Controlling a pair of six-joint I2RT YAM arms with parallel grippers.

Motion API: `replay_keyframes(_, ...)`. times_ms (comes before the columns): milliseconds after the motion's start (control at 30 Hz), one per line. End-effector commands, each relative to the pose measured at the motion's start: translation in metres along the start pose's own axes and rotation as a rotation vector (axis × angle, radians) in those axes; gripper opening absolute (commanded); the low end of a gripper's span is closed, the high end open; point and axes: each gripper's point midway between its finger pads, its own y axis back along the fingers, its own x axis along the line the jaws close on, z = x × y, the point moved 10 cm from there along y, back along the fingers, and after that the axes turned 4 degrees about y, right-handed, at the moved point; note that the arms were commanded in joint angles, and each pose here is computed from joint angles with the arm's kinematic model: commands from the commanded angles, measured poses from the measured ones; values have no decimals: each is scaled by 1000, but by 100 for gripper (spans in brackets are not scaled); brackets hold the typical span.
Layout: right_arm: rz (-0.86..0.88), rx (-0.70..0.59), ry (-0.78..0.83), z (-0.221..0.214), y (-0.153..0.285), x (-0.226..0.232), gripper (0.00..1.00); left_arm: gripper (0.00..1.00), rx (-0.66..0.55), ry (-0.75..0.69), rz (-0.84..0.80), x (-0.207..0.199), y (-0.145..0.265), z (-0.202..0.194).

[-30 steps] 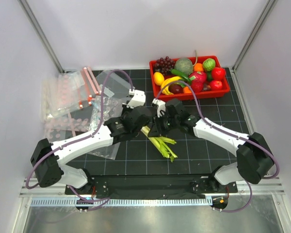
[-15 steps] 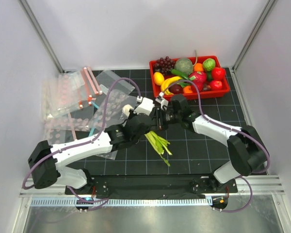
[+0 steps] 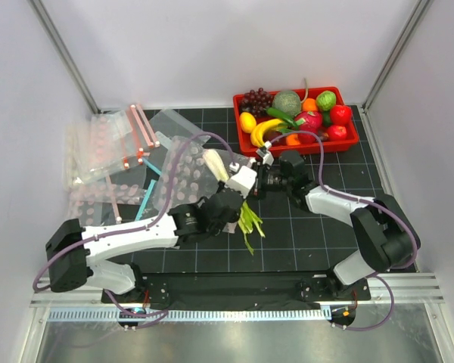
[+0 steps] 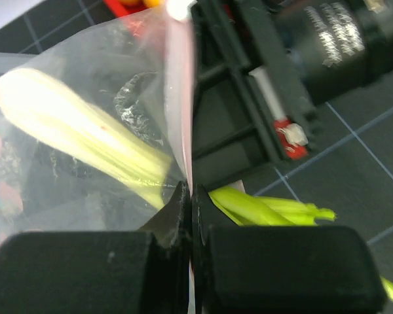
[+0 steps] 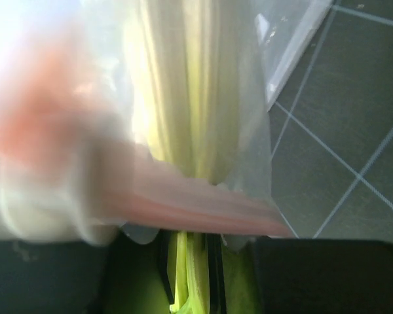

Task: Place the food in the zip-top bag and seal the zipper
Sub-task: Place the fake vegetable in the zipper food storage bag.

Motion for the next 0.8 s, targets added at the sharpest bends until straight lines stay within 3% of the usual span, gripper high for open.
replay_keyframes(0, 57, -83, 12, 13, 4, 8, 8, 0, -52, -29, -78, -27, 3, 15)
replay_keyframes(167, 45, -126, -23, 17, 7, -1, 8, 0, -46, -121, -60, -54, 3, 8)
replay_keyframes(267, 14, -131, 6, 20, 9, 0, 21, 0, -44, -117, -12, -53, 1, 8)
replay_keyframes(400, -124, -99, 102, 18, 17, -1, 51, 0, -34, -87, 74, -43, -2, 9)
replay_keyframes(500, -177, -133, 137, 17, 24, 3, 60, 0, -4, -45, 115, -27, -8, 11)
replay_keyframes(633, -211, -158, 178, 16, 30, 6, 61, 0, 16, 12, 168, -10, -14, 11)
replay_keyframes(767, -260, -147, 210, 15, 30, 5, 68, 0, 23, 39, 192, 1, -14, 12)
